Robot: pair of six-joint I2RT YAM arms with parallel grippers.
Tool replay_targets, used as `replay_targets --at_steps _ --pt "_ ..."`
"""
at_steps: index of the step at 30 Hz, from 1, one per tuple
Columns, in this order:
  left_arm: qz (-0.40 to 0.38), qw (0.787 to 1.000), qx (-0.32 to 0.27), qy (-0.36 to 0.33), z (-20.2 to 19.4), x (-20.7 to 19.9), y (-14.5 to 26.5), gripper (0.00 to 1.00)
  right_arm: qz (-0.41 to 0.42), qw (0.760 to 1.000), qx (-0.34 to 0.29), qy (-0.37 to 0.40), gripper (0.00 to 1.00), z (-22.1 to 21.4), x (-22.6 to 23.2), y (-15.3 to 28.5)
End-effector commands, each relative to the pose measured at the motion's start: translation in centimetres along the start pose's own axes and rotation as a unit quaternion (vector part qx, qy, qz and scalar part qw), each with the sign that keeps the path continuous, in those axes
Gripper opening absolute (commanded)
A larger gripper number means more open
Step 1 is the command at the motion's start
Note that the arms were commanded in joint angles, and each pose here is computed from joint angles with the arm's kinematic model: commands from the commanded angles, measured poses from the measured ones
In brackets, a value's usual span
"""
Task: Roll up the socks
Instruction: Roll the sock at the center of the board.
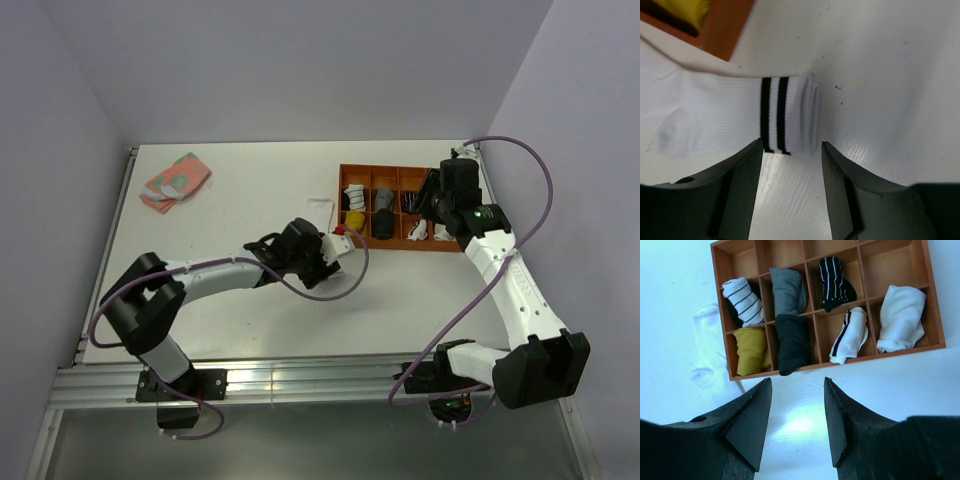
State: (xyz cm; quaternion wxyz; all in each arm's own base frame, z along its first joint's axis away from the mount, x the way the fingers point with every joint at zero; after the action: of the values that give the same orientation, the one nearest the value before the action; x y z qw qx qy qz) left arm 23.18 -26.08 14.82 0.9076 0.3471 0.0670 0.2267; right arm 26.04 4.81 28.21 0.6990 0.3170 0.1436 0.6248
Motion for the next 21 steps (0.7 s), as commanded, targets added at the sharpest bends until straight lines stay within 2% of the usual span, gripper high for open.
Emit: replay_targets --at_steps 1,7,12,21 --pt "0.044 0.999 -0.009 -0.008 0.8 0.0 -2.1 0.56 0.009 1.000 -0.018 -0.008 0.54 -0.3 0.0 0.5" --pt "0.027 0.999 0.015 -0.023 1.1 -1.9 -4.4 0.56 0.001 1.000 -0.012 -0.002 0.54 -1.0 -0.4 0.5" --pt "0.037 0.999 0.033 -0.023 0.3 -1.9 -5.4 0.55 -0.002 1.000 -0.010 0.003 0.54 -1.2 -0.5 0.5" --pt "0.031 0.996 0.069 -0.043 -2.1 -2.0 -5.6 0.50 -0.007 1.000 -0.010 0.010 0.53 -1.5 -0.8 0.5"
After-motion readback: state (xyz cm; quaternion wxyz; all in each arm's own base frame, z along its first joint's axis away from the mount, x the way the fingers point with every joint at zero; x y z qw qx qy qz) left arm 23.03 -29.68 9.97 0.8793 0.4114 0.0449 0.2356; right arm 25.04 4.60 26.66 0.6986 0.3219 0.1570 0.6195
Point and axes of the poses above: each gripper's point midway between its finger pads, its own y axis back along the fingers, its own x axis along the line the jaws close on, z = x × y, the point moved 10 cm from there along y, back along the fingers, and after that the axes turned 6 degrees about y, right-handed, at the moved point
